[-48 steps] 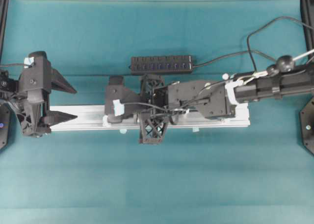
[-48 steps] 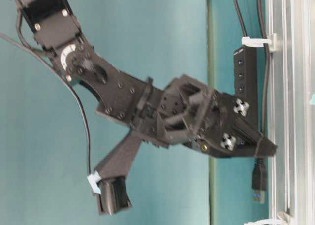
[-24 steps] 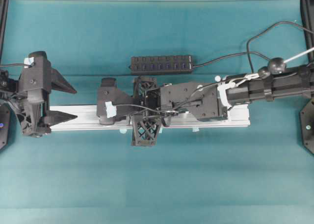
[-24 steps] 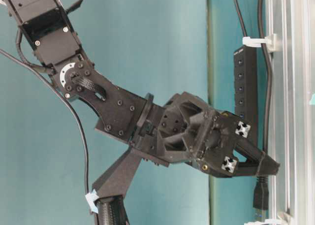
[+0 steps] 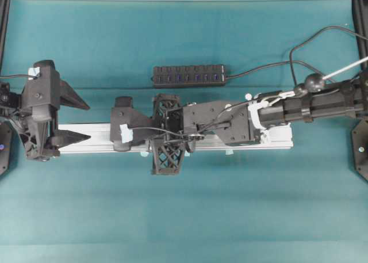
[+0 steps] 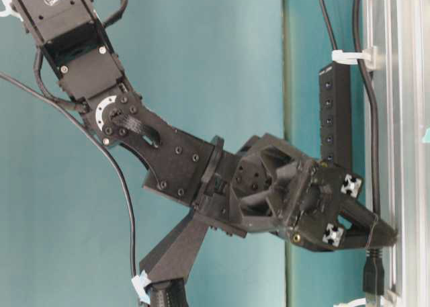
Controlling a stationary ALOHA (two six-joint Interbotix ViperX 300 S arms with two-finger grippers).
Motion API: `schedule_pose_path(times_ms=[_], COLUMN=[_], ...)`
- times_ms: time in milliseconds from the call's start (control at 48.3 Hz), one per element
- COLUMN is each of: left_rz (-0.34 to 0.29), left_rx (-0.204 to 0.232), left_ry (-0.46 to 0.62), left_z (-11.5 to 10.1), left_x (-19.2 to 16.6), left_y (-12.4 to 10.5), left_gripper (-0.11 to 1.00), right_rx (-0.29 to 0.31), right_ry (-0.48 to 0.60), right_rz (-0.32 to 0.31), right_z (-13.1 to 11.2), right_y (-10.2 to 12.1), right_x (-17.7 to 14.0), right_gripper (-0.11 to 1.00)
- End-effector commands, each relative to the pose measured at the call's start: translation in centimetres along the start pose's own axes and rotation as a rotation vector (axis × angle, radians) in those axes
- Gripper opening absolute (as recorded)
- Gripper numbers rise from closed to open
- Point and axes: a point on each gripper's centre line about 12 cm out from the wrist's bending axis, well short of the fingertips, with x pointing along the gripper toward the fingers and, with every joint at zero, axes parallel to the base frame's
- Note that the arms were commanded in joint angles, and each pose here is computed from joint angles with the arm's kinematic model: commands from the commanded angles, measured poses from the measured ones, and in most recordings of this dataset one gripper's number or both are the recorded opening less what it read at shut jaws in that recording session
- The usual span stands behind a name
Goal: Pass the USB cable through three rings with both arms.
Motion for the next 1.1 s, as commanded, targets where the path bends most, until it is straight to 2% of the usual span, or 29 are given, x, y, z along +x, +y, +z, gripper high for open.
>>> schedule_pose_path(times_ms=[0, 373, 684, 974, 1077], left_rz=[0.002, 0.002, 0.001, -0.004, -0.016], left_rx=[0.000, -0.001, -0.002, -0.068, -0.072], left_ry=[-0.021, -0.034, -0.028, -0.023, -0.026], left_z=[0.6, 0.7, 0.5, 0.1, -0.3], left_x=[-0.2, -0.2, -0.1, 0.1, 0.5], left_y=[0.0, 0.0, 0.0, -0.1, -0.5], left_gripper=[0.85, 0.85, 0.85, 0.85, 0.84], right_rx=[-0.011, -0.005, 0.014, 0.039, 0.043], right_ry=[-0.034, -0.038, -0.091, -0.107, -0.114], right_rz=[0.003, 0.002, 0.000, 0.018, 0.017], right_z=[1.0, 1.2, 2.7, 2.9, 3.0], right_y=[0.3, 0.1, -0.6, -0.4, -0.6], right_x=[-0.6, -0.4, -0.5, -0.3, -0.3], right_gripper=[-0.08, -0.08, -0.08, -0.08, -0.08])
